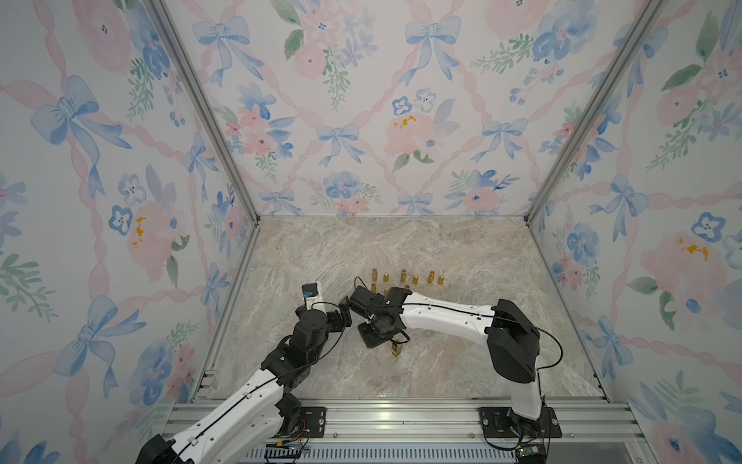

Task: Open the lipstick cap
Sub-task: Pick up the lipstick at the center of the board, then open the cover of the lipstick, then place the cover at the center of the board, then place the lipstick at the center of the board.

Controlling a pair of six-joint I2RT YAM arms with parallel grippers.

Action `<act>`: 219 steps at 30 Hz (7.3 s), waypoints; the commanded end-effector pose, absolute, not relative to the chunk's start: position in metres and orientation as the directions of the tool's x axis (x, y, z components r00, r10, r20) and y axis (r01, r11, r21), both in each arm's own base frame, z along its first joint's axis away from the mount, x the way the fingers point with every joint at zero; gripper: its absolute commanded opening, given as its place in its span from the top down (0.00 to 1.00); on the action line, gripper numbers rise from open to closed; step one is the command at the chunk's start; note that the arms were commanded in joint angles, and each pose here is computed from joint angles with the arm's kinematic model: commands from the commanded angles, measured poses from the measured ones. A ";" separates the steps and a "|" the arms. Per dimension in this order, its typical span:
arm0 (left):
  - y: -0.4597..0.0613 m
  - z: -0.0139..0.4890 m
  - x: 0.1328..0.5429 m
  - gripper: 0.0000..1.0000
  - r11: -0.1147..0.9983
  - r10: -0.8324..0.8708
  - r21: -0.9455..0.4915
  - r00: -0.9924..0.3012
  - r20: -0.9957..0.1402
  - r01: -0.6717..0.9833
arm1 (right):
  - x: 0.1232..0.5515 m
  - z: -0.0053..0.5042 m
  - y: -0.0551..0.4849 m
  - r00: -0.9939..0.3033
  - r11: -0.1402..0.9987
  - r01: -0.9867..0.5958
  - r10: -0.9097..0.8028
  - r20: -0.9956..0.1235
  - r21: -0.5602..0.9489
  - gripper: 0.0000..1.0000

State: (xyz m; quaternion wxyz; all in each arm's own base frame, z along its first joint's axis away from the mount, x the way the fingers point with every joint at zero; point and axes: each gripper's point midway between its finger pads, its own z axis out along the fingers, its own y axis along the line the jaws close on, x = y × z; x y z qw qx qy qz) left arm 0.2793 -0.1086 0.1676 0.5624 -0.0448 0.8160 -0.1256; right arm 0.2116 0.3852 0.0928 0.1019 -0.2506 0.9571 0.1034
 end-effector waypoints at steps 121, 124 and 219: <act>-0.290 0.106 0.286 1.00 0.605 0.441 0.040 -0.293 -0.849 0.795 | 0.282 0.234 0.244 -0.926 0.816 -0.278 -0.088 -0.366 0.507 0.79; -0.290 0.108 0.287 1.00 0.602 0.451 0.056 -0.281 -0.847 0.796 | 0.283 0.236 0.242 -0.929 0.811 -0.269 -0.076 -0.362 0.520 0.79; -0.332 0.175 0.293 1.00 0.600 0.194 -0.051 -0.207 -0.959 0.798 | 0.284 0.202 0.265 -0.925 0.800 -0.252 -0.033 -0.379 0.545 0.41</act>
